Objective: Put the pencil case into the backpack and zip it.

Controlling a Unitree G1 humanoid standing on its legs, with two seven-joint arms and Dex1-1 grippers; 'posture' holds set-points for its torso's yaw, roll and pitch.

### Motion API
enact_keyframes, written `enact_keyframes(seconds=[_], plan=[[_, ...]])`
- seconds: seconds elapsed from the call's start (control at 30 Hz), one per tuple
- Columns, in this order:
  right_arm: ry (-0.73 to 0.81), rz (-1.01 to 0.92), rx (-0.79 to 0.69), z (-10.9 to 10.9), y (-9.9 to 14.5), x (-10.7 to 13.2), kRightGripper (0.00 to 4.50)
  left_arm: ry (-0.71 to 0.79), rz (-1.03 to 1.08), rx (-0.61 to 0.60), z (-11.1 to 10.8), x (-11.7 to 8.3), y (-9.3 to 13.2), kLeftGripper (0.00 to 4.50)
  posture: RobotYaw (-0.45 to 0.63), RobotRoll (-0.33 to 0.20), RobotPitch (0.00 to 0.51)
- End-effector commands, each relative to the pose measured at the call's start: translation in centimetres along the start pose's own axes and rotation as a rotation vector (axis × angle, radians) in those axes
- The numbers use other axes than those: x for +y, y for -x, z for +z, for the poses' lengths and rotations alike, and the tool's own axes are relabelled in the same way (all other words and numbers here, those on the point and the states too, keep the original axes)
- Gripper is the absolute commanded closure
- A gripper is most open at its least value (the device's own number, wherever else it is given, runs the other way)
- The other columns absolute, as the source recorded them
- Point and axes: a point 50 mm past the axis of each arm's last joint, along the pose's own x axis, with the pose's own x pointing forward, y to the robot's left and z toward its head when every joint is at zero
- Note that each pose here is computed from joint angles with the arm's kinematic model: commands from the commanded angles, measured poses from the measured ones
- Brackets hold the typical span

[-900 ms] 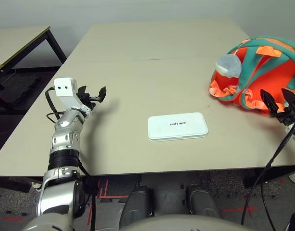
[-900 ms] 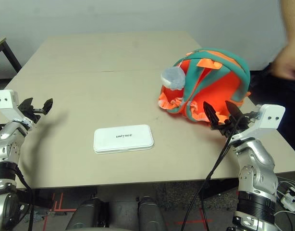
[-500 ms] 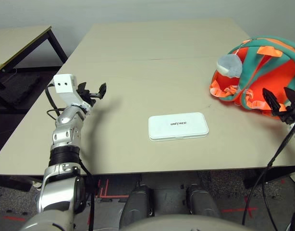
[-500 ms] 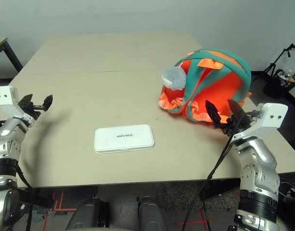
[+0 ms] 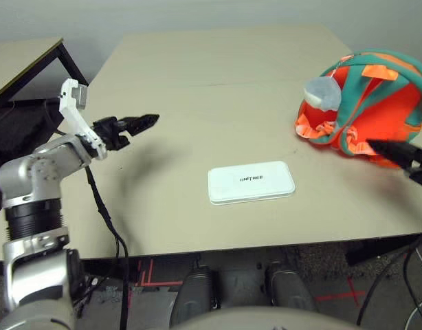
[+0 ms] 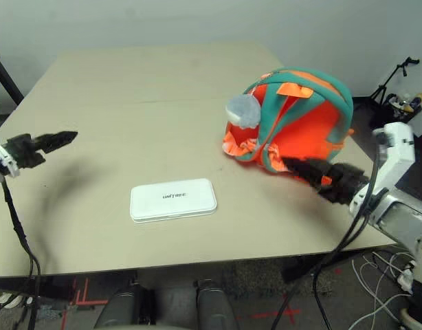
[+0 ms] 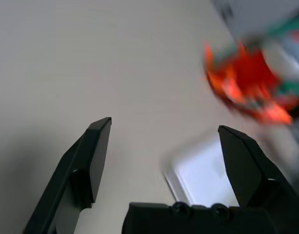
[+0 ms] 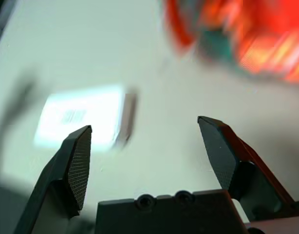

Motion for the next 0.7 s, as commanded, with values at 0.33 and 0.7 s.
enact_keyframes(seconds=[0.33,0.7], plan=[[-0.088,0.119,0.200,-1.3,-6.2,0.6,3.49,0.136,-0.096,0.190,-3.1,-0.9,-3.5,0.00,-0.03,0.000,0.025],[-0.078,0.117,0.230,-2.1,-9.0,0.8,4.48,0.191,-0.091,0.249,-4.6,0.3,-5.2,0.00,-0.01,0.000,0.040]])
